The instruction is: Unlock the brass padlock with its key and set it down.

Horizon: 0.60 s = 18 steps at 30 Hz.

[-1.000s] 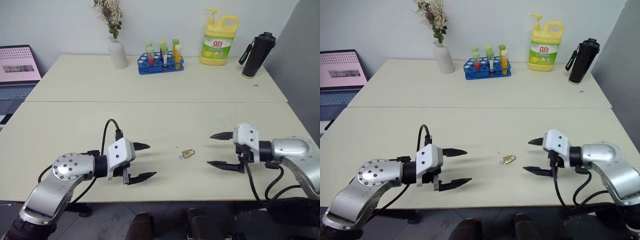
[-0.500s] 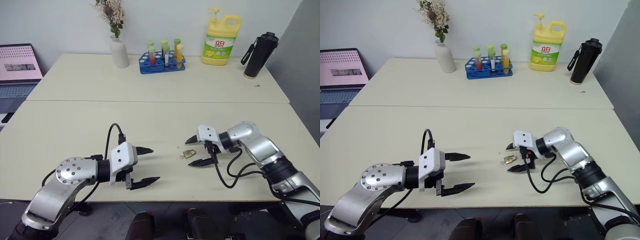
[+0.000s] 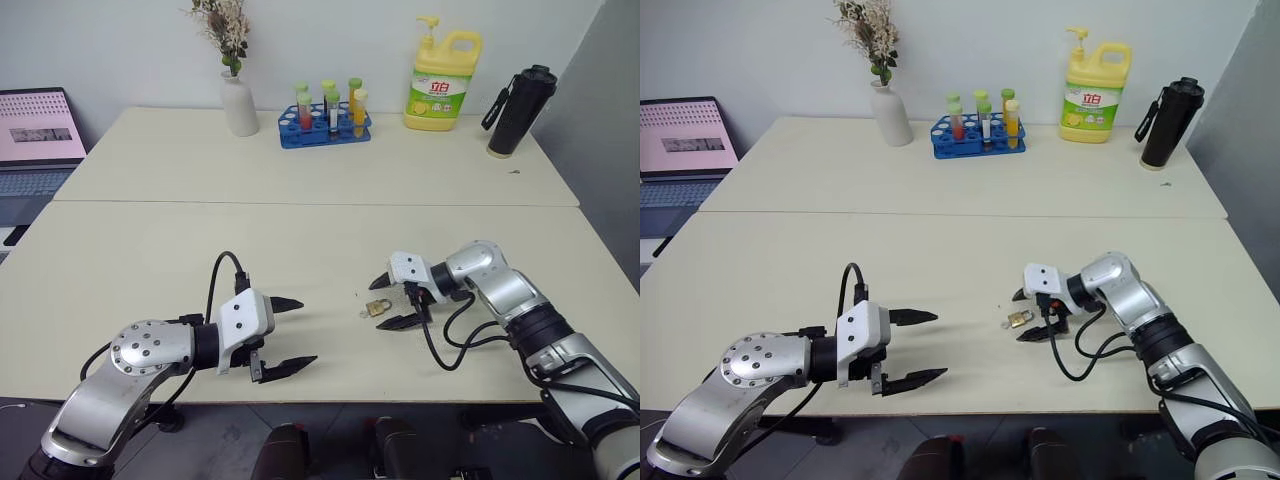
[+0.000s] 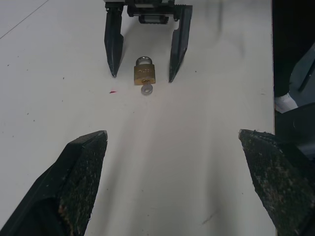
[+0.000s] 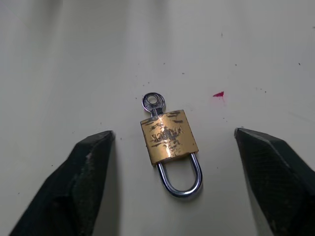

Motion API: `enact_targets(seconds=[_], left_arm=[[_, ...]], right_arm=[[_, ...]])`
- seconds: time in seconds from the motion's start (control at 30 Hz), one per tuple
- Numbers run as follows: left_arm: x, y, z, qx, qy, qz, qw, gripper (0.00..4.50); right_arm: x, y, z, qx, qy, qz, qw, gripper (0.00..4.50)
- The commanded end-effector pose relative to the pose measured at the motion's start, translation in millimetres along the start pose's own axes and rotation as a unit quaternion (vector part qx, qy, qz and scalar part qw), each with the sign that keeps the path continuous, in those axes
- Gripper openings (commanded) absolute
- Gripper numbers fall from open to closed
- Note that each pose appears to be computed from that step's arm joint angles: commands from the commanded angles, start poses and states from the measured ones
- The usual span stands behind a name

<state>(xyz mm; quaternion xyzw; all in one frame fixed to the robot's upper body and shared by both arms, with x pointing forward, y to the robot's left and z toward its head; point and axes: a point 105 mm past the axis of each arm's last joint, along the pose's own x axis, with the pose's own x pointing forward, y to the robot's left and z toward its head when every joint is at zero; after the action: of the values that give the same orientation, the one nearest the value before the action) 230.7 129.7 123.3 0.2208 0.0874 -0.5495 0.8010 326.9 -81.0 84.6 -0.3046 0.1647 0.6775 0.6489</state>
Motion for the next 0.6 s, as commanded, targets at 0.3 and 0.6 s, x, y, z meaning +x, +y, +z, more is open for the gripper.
enact_targets(seconds=[0.3,0.6], left_arm=[[3.3,0.9,5.6,0.027,-0.010,-0.008,1.000,4.50],[8.5,12.5,8.0,0.005,-0.033,0.011,0.999,4.50]], right_arm=[[-1.2,1.3,-3.7,-0.039,0.016,-0.020,0.999,0.93],[-25.6,-2.1,23.1,-0.110,-0.003,-0.133,0.985,0.93]])
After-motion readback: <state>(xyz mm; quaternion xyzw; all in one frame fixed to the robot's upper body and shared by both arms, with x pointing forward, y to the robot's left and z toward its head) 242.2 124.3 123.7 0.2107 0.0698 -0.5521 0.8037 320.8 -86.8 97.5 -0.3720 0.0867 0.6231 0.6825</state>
